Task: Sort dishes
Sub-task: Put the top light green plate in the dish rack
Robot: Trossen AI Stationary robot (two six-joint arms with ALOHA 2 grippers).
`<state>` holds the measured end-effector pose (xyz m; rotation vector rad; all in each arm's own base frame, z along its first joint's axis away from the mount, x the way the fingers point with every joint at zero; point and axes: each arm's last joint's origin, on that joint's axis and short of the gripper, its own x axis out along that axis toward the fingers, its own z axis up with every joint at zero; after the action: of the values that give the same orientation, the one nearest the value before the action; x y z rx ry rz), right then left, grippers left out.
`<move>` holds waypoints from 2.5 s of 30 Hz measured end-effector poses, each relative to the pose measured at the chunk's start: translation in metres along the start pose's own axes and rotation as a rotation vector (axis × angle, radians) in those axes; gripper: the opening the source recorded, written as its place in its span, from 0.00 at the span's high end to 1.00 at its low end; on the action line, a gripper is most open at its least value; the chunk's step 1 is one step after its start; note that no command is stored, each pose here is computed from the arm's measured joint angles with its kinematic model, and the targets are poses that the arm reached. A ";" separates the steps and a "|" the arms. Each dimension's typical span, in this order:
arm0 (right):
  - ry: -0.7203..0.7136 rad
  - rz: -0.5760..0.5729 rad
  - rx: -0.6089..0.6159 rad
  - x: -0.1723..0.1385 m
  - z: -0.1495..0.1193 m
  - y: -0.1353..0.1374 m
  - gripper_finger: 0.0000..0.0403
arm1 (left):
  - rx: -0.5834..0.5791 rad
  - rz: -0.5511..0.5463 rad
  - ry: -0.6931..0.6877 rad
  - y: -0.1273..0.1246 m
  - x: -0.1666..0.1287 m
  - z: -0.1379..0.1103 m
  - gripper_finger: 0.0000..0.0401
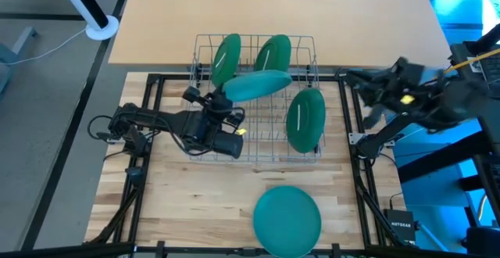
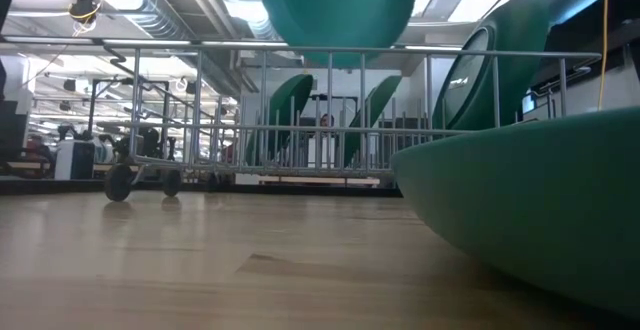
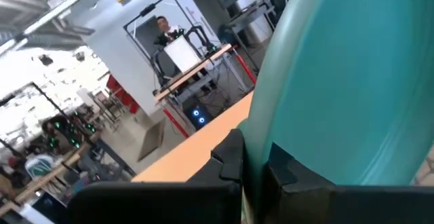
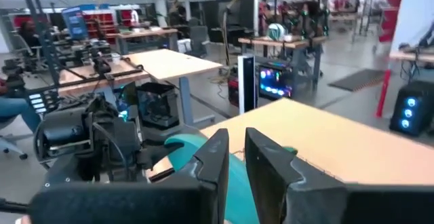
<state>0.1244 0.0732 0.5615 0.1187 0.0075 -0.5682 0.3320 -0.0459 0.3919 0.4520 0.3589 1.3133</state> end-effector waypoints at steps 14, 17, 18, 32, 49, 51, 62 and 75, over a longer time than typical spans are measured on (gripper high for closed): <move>0.183 -0.025 0.017 0.096 -0.047 0.059 0.86 | 0.228 -0.038 -0.027 0.001 -0.015 -0.001 1.00; 0.250 -0.033 -0.042 0.097 -0.053 0.051 0.86 | 0.247 -0.049 -0.038 0.002 -0.021 -0.001 1.00; 0.268 -0.049 -0.049 0.095 -0.055 0.049 0.86 | 0.273 -0.055 -0.042 0.002 -0.023 -0.002 1.00; 0.208 -0.163 0.151 0.079 -0.108 0.086 0.86 | 0.268 -0.049 -0.037 0.030 -0.017 -0.059 1.00; 0.138 -0.203 0.514 0.157 -0.163 0.114 0.86 | 0.323 -0.061 -0.050 0.029 -0.021 -0.066 1.00; 0.175 -0.167 0.536 0.164 -0.163 0.112 0.86 | 0.332 -0.066 -0.055 0.029 -0.023 -0.066 1.00; 0.217 -0.136 0.575 0.187 -0.161 0.098 0.86 | 0.367 -0.084 -0.072 0.029 -0.030 -0.066 1.00; 0.200 -0.105 0.650 0.202 -0.162 0.099 0.86 | 0.383 -0.089 -0.078 0.029 -0.032 -0.066 1.00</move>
<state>0.3524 0.0662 0.4036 0.8109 0.0238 -0.6457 0.2676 -0.0642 0.3495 0.7972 0.5627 1.1379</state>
